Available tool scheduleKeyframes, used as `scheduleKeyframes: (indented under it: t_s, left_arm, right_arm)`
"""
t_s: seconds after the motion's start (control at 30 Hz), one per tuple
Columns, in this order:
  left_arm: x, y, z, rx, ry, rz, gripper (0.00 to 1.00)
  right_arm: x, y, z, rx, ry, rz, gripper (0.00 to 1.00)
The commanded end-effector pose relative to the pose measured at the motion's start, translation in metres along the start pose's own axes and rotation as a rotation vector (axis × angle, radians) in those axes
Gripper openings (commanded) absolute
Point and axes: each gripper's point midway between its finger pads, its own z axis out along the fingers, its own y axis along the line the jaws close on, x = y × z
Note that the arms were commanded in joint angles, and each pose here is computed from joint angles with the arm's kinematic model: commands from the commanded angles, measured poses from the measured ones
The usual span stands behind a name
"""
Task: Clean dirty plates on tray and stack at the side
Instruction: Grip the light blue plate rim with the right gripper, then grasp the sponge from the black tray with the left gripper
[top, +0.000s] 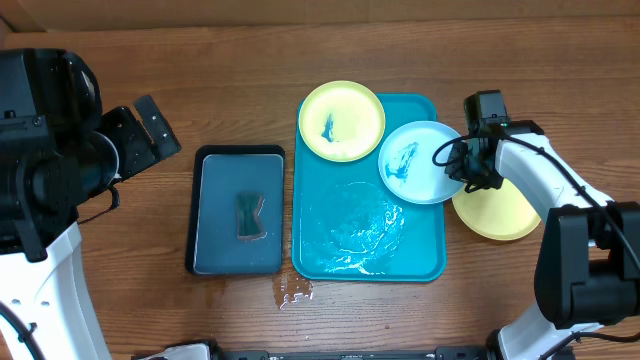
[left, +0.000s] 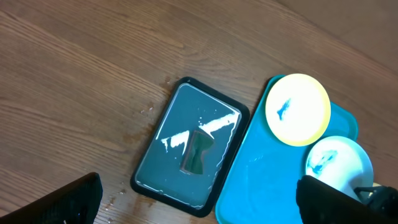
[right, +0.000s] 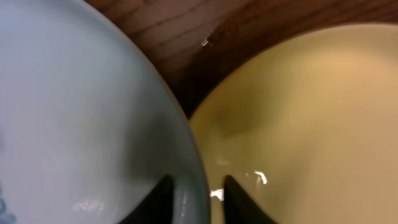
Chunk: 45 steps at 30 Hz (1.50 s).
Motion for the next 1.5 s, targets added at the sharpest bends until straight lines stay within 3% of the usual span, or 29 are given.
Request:
scheduleKeyframes:
  t_s: [0.0, 0.2, 0.43, 0.6, 0.77, 0.9, 1.03, 1.27, 1.47]
  left_arm:
    - [0.0, -0.001, -0.001, 0.01, 0.0, 0.032, 1.0]
    - [0.001, -0.004, -0.001, 0.025, 0.006, 0.057, 1.0]
    - [0.011, -0.024, -0.002, 0.15, 0.052, 0.181, 1.0]
    - [0.034, -0.025, 0.025, 0.151, 0.182, 0.193, 1.0]
    - [0.069, -0.009, 0.07, 0.047, 0.348, 0.177, 0.99]
    - [0.112, -0.004, 0.13, 0.015, 0.482, 0.204, 0.89]
    - [0.139, -0.003, 0.176, 0.018, 0.503, 0.236, 0.83]
    - [0.164, 0.004, 0.231, -0.041, 0.479, 0.287, 0.66]
    - [0.191, 0.004, 0.276, -0.083, 0.599, 0.319, 0.47]
  right_arm:
    - [-0.004, -0.01, -0.006, 0.018, -0.004, 0.031, 0.04]
    - [0.032, -0.011, -0.018, -0.013, 0.145, 0.034, 0.04]
    - [0.093, 0.031, -0.042, -0.154, 0.337, -0.102, 0.04]
    - [0.128, 0.07, -0.024, -0.158, 0.305, -0.215, 0.04]
    - [0.114, 0.066, -0.007, -0.053, 0.162, -0.125, 0.04]
    - [0.105, 0.062, -0.004, -0.032, 0.119, -0.087, 0.04]
    - [0.108, 0.061, -0.004, -0.027, 0.129, -0.088, 0.04]
    - [0.108, 0.06, -0.004, -0.025, 0.133, -0.089, 0.04]
    - [0.108, 0.06, -0.004, -0.025, 0.133, -0.089, 0.04]
